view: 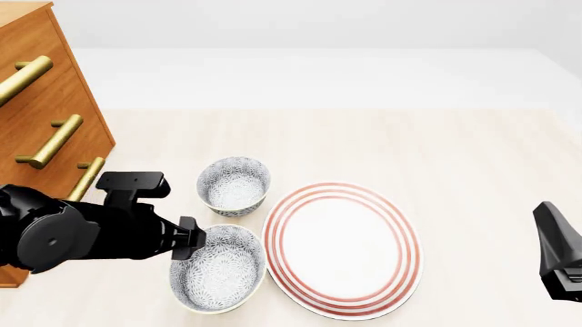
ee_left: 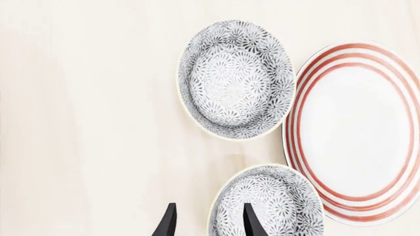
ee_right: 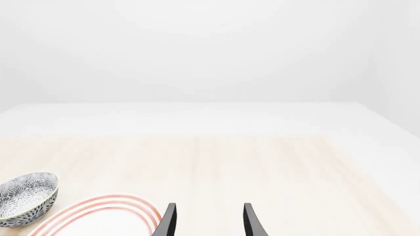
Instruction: Stack the bowl in the middle on the bowl at the back.
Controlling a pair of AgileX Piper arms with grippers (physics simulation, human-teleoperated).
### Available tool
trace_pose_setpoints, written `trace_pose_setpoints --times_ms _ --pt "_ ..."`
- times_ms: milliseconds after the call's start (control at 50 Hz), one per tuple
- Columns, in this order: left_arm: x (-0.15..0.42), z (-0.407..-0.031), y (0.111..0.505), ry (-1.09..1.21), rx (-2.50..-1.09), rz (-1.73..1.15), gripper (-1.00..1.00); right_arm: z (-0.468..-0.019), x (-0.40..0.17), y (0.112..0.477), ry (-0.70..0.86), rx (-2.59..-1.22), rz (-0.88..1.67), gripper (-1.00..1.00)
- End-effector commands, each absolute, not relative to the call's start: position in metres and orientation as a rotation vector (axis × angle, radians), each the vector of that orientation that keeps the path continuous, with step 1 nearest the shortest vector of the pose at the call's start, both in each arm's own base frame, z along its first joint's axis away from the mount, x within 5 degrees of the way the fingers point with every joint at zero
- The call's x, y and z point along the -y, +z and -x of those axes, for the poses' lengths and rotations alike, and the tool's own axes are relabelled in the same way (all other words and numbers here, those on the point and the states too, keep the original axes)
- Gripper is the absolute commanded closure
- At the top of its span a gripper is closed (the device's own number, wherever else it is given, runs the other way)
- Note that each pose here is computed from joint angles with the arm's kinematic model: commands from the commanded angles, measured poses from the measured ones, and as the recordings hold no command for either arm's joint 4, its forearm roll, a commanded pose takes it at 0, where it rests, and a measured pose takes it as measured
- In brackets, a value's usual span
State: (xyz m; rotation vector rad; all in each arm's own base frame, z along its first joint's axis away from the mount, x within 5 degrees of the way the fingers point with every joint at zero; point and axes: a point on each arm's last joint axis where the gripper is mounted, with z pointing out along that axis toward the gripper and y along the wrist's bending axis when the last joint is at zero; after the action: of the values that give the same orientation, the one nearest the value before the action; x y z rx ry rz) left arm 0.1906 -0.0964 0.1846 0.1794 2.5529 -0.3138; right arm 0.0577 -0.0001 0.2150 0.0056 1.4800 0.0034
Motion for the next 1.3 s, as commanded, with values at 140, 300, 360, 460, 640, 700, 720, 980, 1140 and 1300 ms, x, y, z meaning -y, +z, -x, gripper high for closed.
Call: trace_pose_setpoints --times_ms 140,300,360,460,640,700,720,980,1140,1300 --pt "0.106 -0.175 0.159 -0.332 -2.608 -0.233 -1.0 -0.057 0.0 0.215 0.004 -1.48 -0.006 -1.0" --pt "0.109 -0.17 0.153 -0.339 -2.62 -0.249 -1.0 -0.057 0.0 0.215 0.004 -1.48 -0.005 -1.0" --pt "0.109 -0.17 0.151 -0.341 -2.622 -0.25 1.0 -0.057 0.0 0.215 0.004 -1.48 -0.005 -1.0" --pt "0.111 -0.167 0.147 -0.351 -2.625 -0.249 1.0 -0.057 0.0 0.215 0.005 -1.48 -0.005 -1.0" --pt "0.11 -0.164 0.14 -0.35 -2.634 -0.243 1.0 -0.057 0.0 0.215 0.005 -1.479 -0.005 -1.0" --pt "0.109 -0.165 0.142 -0.347 -2.632 -0.243 1.0 -0.057 0.0 0.215 0.005 -1.48 -0.004 -1.0" --pt "0.109 -0.165 0.143 -0.349 -2.63 -0.24 1.0 -0.057 0.0 0.215 0.005 -1.48 -0.004 -1.0" --pt "0.103 -0.153 0.192 -0.387 -2.58 -0.222 1.0 -0.059 0.0 0.215 0.002 -1.48 0.004 -1.0" --pt "0.095 -0.145 0.232 -0.41 -2.53 -0.206 1.0 -0.059 0.0 0.215 -0.001 -1.479 0.011 -1.0" --pt "0.093 -0.136 0.266 -0.461 -2.475 -0.191 1.0 -0.058 -0.001 0.216 -0.005 -1.477 0.018 -1.0"
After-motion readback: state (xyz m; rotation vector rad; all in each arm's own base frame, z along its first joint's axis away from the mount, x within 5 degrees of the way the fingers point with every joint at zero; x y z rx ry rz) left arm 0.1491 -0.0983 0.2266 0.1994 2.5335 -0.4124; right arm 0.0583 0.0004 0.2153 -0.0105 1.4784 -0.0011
